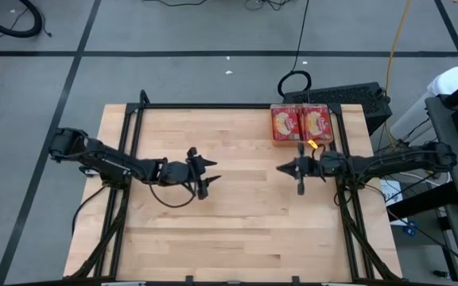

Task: Sort popcorn bags into baskets
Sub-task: Return to Home Position

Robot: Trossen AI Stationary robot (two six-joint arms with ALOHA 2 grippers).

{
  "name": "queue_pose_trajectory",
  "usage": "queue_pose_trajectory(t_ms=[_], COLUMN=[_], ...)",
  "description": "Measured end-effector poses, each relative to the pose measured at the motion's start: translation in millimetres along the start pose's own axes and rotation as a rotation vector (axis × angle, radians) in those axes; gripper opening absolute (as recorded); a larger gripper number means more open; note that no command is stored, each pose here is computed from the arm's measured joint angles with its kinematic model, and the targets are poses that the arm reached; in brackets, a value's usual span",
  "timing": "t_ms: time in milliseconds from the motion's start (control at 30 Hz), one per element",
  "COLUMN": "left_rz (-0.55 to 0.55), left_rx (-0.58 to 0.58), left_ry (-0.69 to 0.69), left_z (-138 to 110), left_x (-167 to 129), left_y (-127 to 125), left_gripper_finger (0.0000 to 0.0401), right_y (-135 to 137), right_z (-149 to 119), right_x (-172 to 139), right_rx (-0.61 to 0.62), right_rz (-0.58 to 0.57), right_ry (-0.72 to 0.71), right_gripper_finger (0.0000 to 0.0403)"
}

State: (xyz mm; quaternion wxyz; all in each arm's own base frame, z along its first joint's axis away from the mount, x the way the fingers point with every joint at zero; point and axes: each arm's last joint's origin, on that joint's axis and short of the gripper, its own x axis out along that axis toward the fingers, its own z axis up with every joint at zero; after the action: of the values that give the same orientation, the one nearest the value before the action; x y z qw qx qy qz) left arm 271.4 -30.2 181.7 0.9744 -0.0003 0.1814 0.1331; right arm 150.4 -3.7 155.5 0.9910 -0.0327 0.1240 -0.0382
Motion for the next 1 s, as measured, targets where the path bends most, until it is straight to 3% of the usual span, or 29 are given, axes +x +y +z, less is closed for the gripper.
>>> queue_pose_trajectory(t_ms=[167,400,567,767,867,1000], left_rz=[-0.003,0.006,-0.013,-0.028,-0.079,-0.092], left_rx=[0.018,0.138,0.003,0.019,0.099,0.126], left_ry=[-0.025,0.001,-0.059,-0.059,-0.063,-0.076], left_z=[-10.8,-15.2,-8.9,-8.8,-9.3,-7.5], left_x=[-3.3,-3.1,-2.9,-2.9,-5.6,-9.0], left_y=[2.4,5.2,5.1,4.7,-2.9,-6.4], left_gripper_finger=[0.0239,0.0239,0.0239,0.0238,0.0214,0.0138], right_y=[0.5,0.3,0.0,0.0,1.1,2.5], right_z=[-12.2,-14.4,-11.7,-10.0,-9.4,-8.9], right_x=[-3.6,-7.1,-9.5,-12.4,-14.7,-18.2], right_rx=[0.008,0.009,0.027,0.01,0.001,0.009], right_rz=[0.001,0.0,-0.002,0.01,0.049,0.061], right_ry=[0.021,0.001,-0.03,-0.046,-0.052,-0.057], right_gripper_finger=[0.0,0.0,0.0,0.0,0.0,0.0])
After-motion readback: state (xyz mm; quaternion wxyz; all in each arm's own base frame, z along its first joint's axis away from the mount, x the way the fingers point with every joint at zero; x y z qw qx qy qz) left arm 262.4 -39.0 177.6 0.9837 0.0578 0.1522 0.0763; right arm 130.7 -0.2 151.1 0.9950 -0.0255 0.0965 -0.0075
